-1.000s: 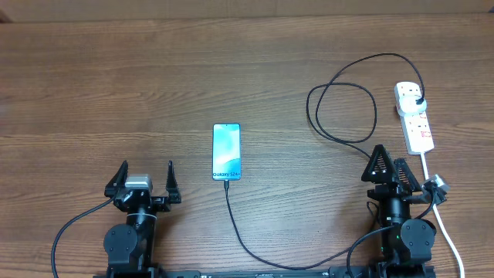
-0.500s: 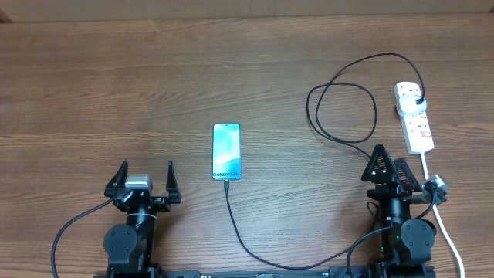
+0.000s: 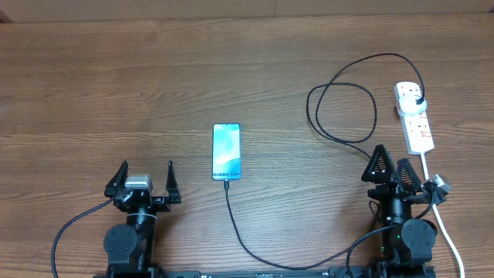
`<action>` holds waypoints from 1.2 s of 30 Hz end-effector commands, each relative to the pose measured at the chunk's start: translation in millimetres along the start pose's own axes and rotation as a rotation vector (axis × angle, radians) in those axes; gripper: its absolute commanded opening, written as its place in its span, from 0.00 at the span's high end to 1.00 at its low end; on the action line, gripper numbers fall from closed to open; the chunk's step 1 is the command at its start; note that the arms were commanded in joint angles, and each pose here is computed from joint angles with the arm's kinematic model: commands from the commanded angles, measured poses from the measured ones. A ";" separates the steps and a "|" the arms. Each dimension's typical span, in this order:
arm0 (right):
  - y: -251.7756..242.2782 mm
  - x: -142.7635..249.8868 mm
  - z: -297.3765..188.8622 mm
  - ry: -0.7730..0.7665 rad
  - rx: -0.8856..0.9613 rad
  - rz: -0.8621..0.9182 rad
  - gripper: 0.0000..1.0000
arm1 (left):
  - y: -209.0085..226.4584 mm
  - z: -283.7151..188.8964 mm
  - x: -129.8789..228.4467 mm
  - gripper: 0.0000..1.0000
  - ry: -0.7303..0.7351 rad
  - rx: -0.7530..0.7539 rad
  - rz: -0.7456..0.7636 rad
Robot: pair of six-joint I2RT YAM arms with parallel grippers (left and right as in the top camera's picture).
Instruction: Plug charger to phone and switch on socket
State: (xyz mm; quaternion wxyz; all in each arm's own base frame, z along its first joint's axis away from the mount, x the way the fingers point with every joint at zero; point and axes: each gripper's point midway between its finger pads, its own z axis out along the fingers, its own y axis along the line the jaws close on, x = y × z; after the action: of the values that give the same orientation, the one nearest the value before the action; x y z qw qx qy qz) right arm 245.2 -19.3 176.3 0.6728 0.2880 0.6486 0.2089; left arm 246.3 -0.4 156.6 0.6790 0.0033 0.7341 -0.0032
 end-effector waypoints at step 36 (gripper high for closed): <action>5.1 13.0 -0.1 0.052 -0.075 -0.551 0.00 | 3.6 0.0 1.5 0.00 0.002 -0.016 -0.010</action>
State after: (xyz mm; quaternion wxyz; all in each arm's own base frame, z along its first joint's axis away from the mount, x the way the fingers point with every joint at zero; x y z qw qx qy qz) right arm 246.3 -7.7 173.8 0.6985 0.0820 0.7086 0.0573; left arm 246.3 -0.4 156.7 0.6791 0.0033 0.7340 -0.0032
